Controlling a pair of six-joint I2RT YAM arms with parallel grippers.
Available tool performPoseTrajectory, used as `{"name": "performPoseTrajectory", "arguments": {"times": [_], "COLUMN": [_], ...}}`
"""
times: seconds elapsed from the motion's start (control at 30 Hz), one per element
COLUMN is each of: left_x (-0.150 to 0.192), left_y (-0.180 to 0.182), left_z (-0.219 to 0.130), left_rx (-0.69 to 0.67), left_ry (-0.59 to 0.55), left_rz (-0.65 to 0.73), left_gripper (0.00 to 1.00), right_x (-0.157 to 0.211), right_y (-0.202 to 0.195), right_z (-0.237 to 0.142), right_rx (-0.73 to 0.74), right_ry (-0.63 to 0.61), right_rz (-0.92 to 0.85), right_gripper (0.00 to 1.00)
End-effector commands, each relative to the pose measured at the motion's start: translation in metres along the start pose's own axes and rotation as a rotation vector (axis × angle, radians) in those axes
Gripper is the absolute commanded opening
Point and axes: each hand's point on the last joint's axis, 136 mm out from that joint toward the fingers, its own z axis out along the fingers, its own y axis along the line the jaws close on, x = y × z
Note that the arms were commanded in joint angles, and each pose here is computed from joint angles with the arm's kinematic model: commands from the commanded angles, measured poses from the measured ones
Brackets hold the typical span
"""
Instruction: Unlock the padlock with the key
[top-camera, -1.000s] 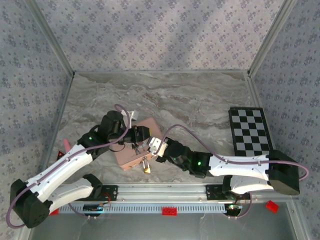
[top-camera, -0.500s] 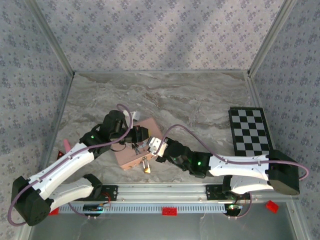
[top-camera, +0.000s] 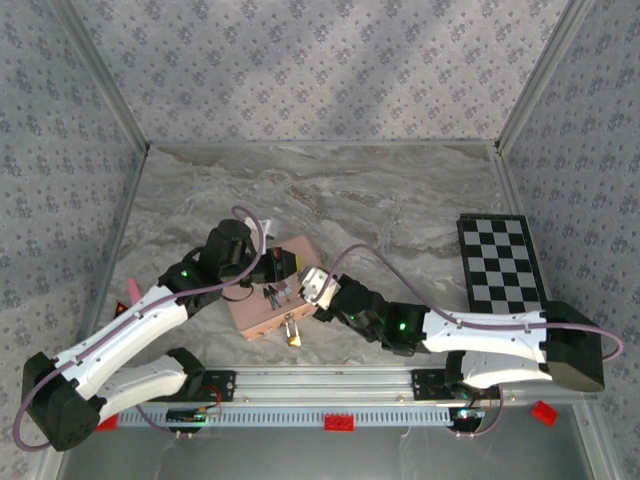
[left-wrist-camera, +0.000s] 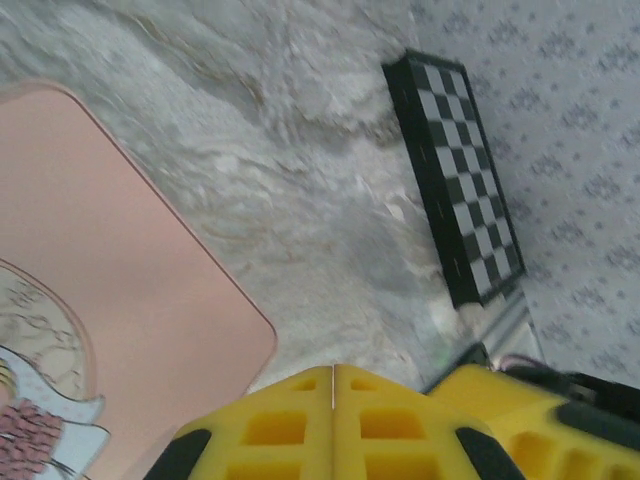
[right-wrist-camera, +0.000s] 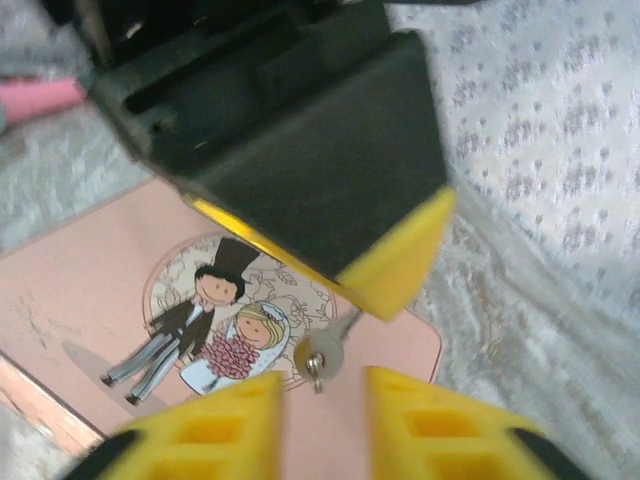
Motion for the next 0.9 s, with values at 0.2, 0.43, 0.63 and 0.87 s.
{"name": "performPoseTrajectory", "arguments": {"times": [0.2,0.43,0.63,0.87], "left_x": [-0.062,-0.075,-0.070,-0.056], "left_y": [0.031,0.049,0.047,0.041], "left_z": [-0.025,-0.047,-0.047,-0.031], "left_rx": [-0.239,-0.297,-0.234,-0.129], "left_ry": [-0.297,-0.440,-0.473,-0.466], "left_rz": [-0.022,-0.086,-0.123,-0.205], "left_gripper": [0.00,0.00,0.00,0.00], "right_x": [-0.005,0.013,0.019,0.013], "right_y": [-0.039,-0.056,-0.058,-0.069], "right_z": [-0.014,-0.015,-0.014,-0.011], "right_rx": [0.081,0.130,0.090,0.020], "right_ry": [0.010,0.073,0.038,-0.069], "right_rz": [0.547,0.903,1.123,1.321], "right_gripper": [0.45,0.49,0.53,0.60]}}
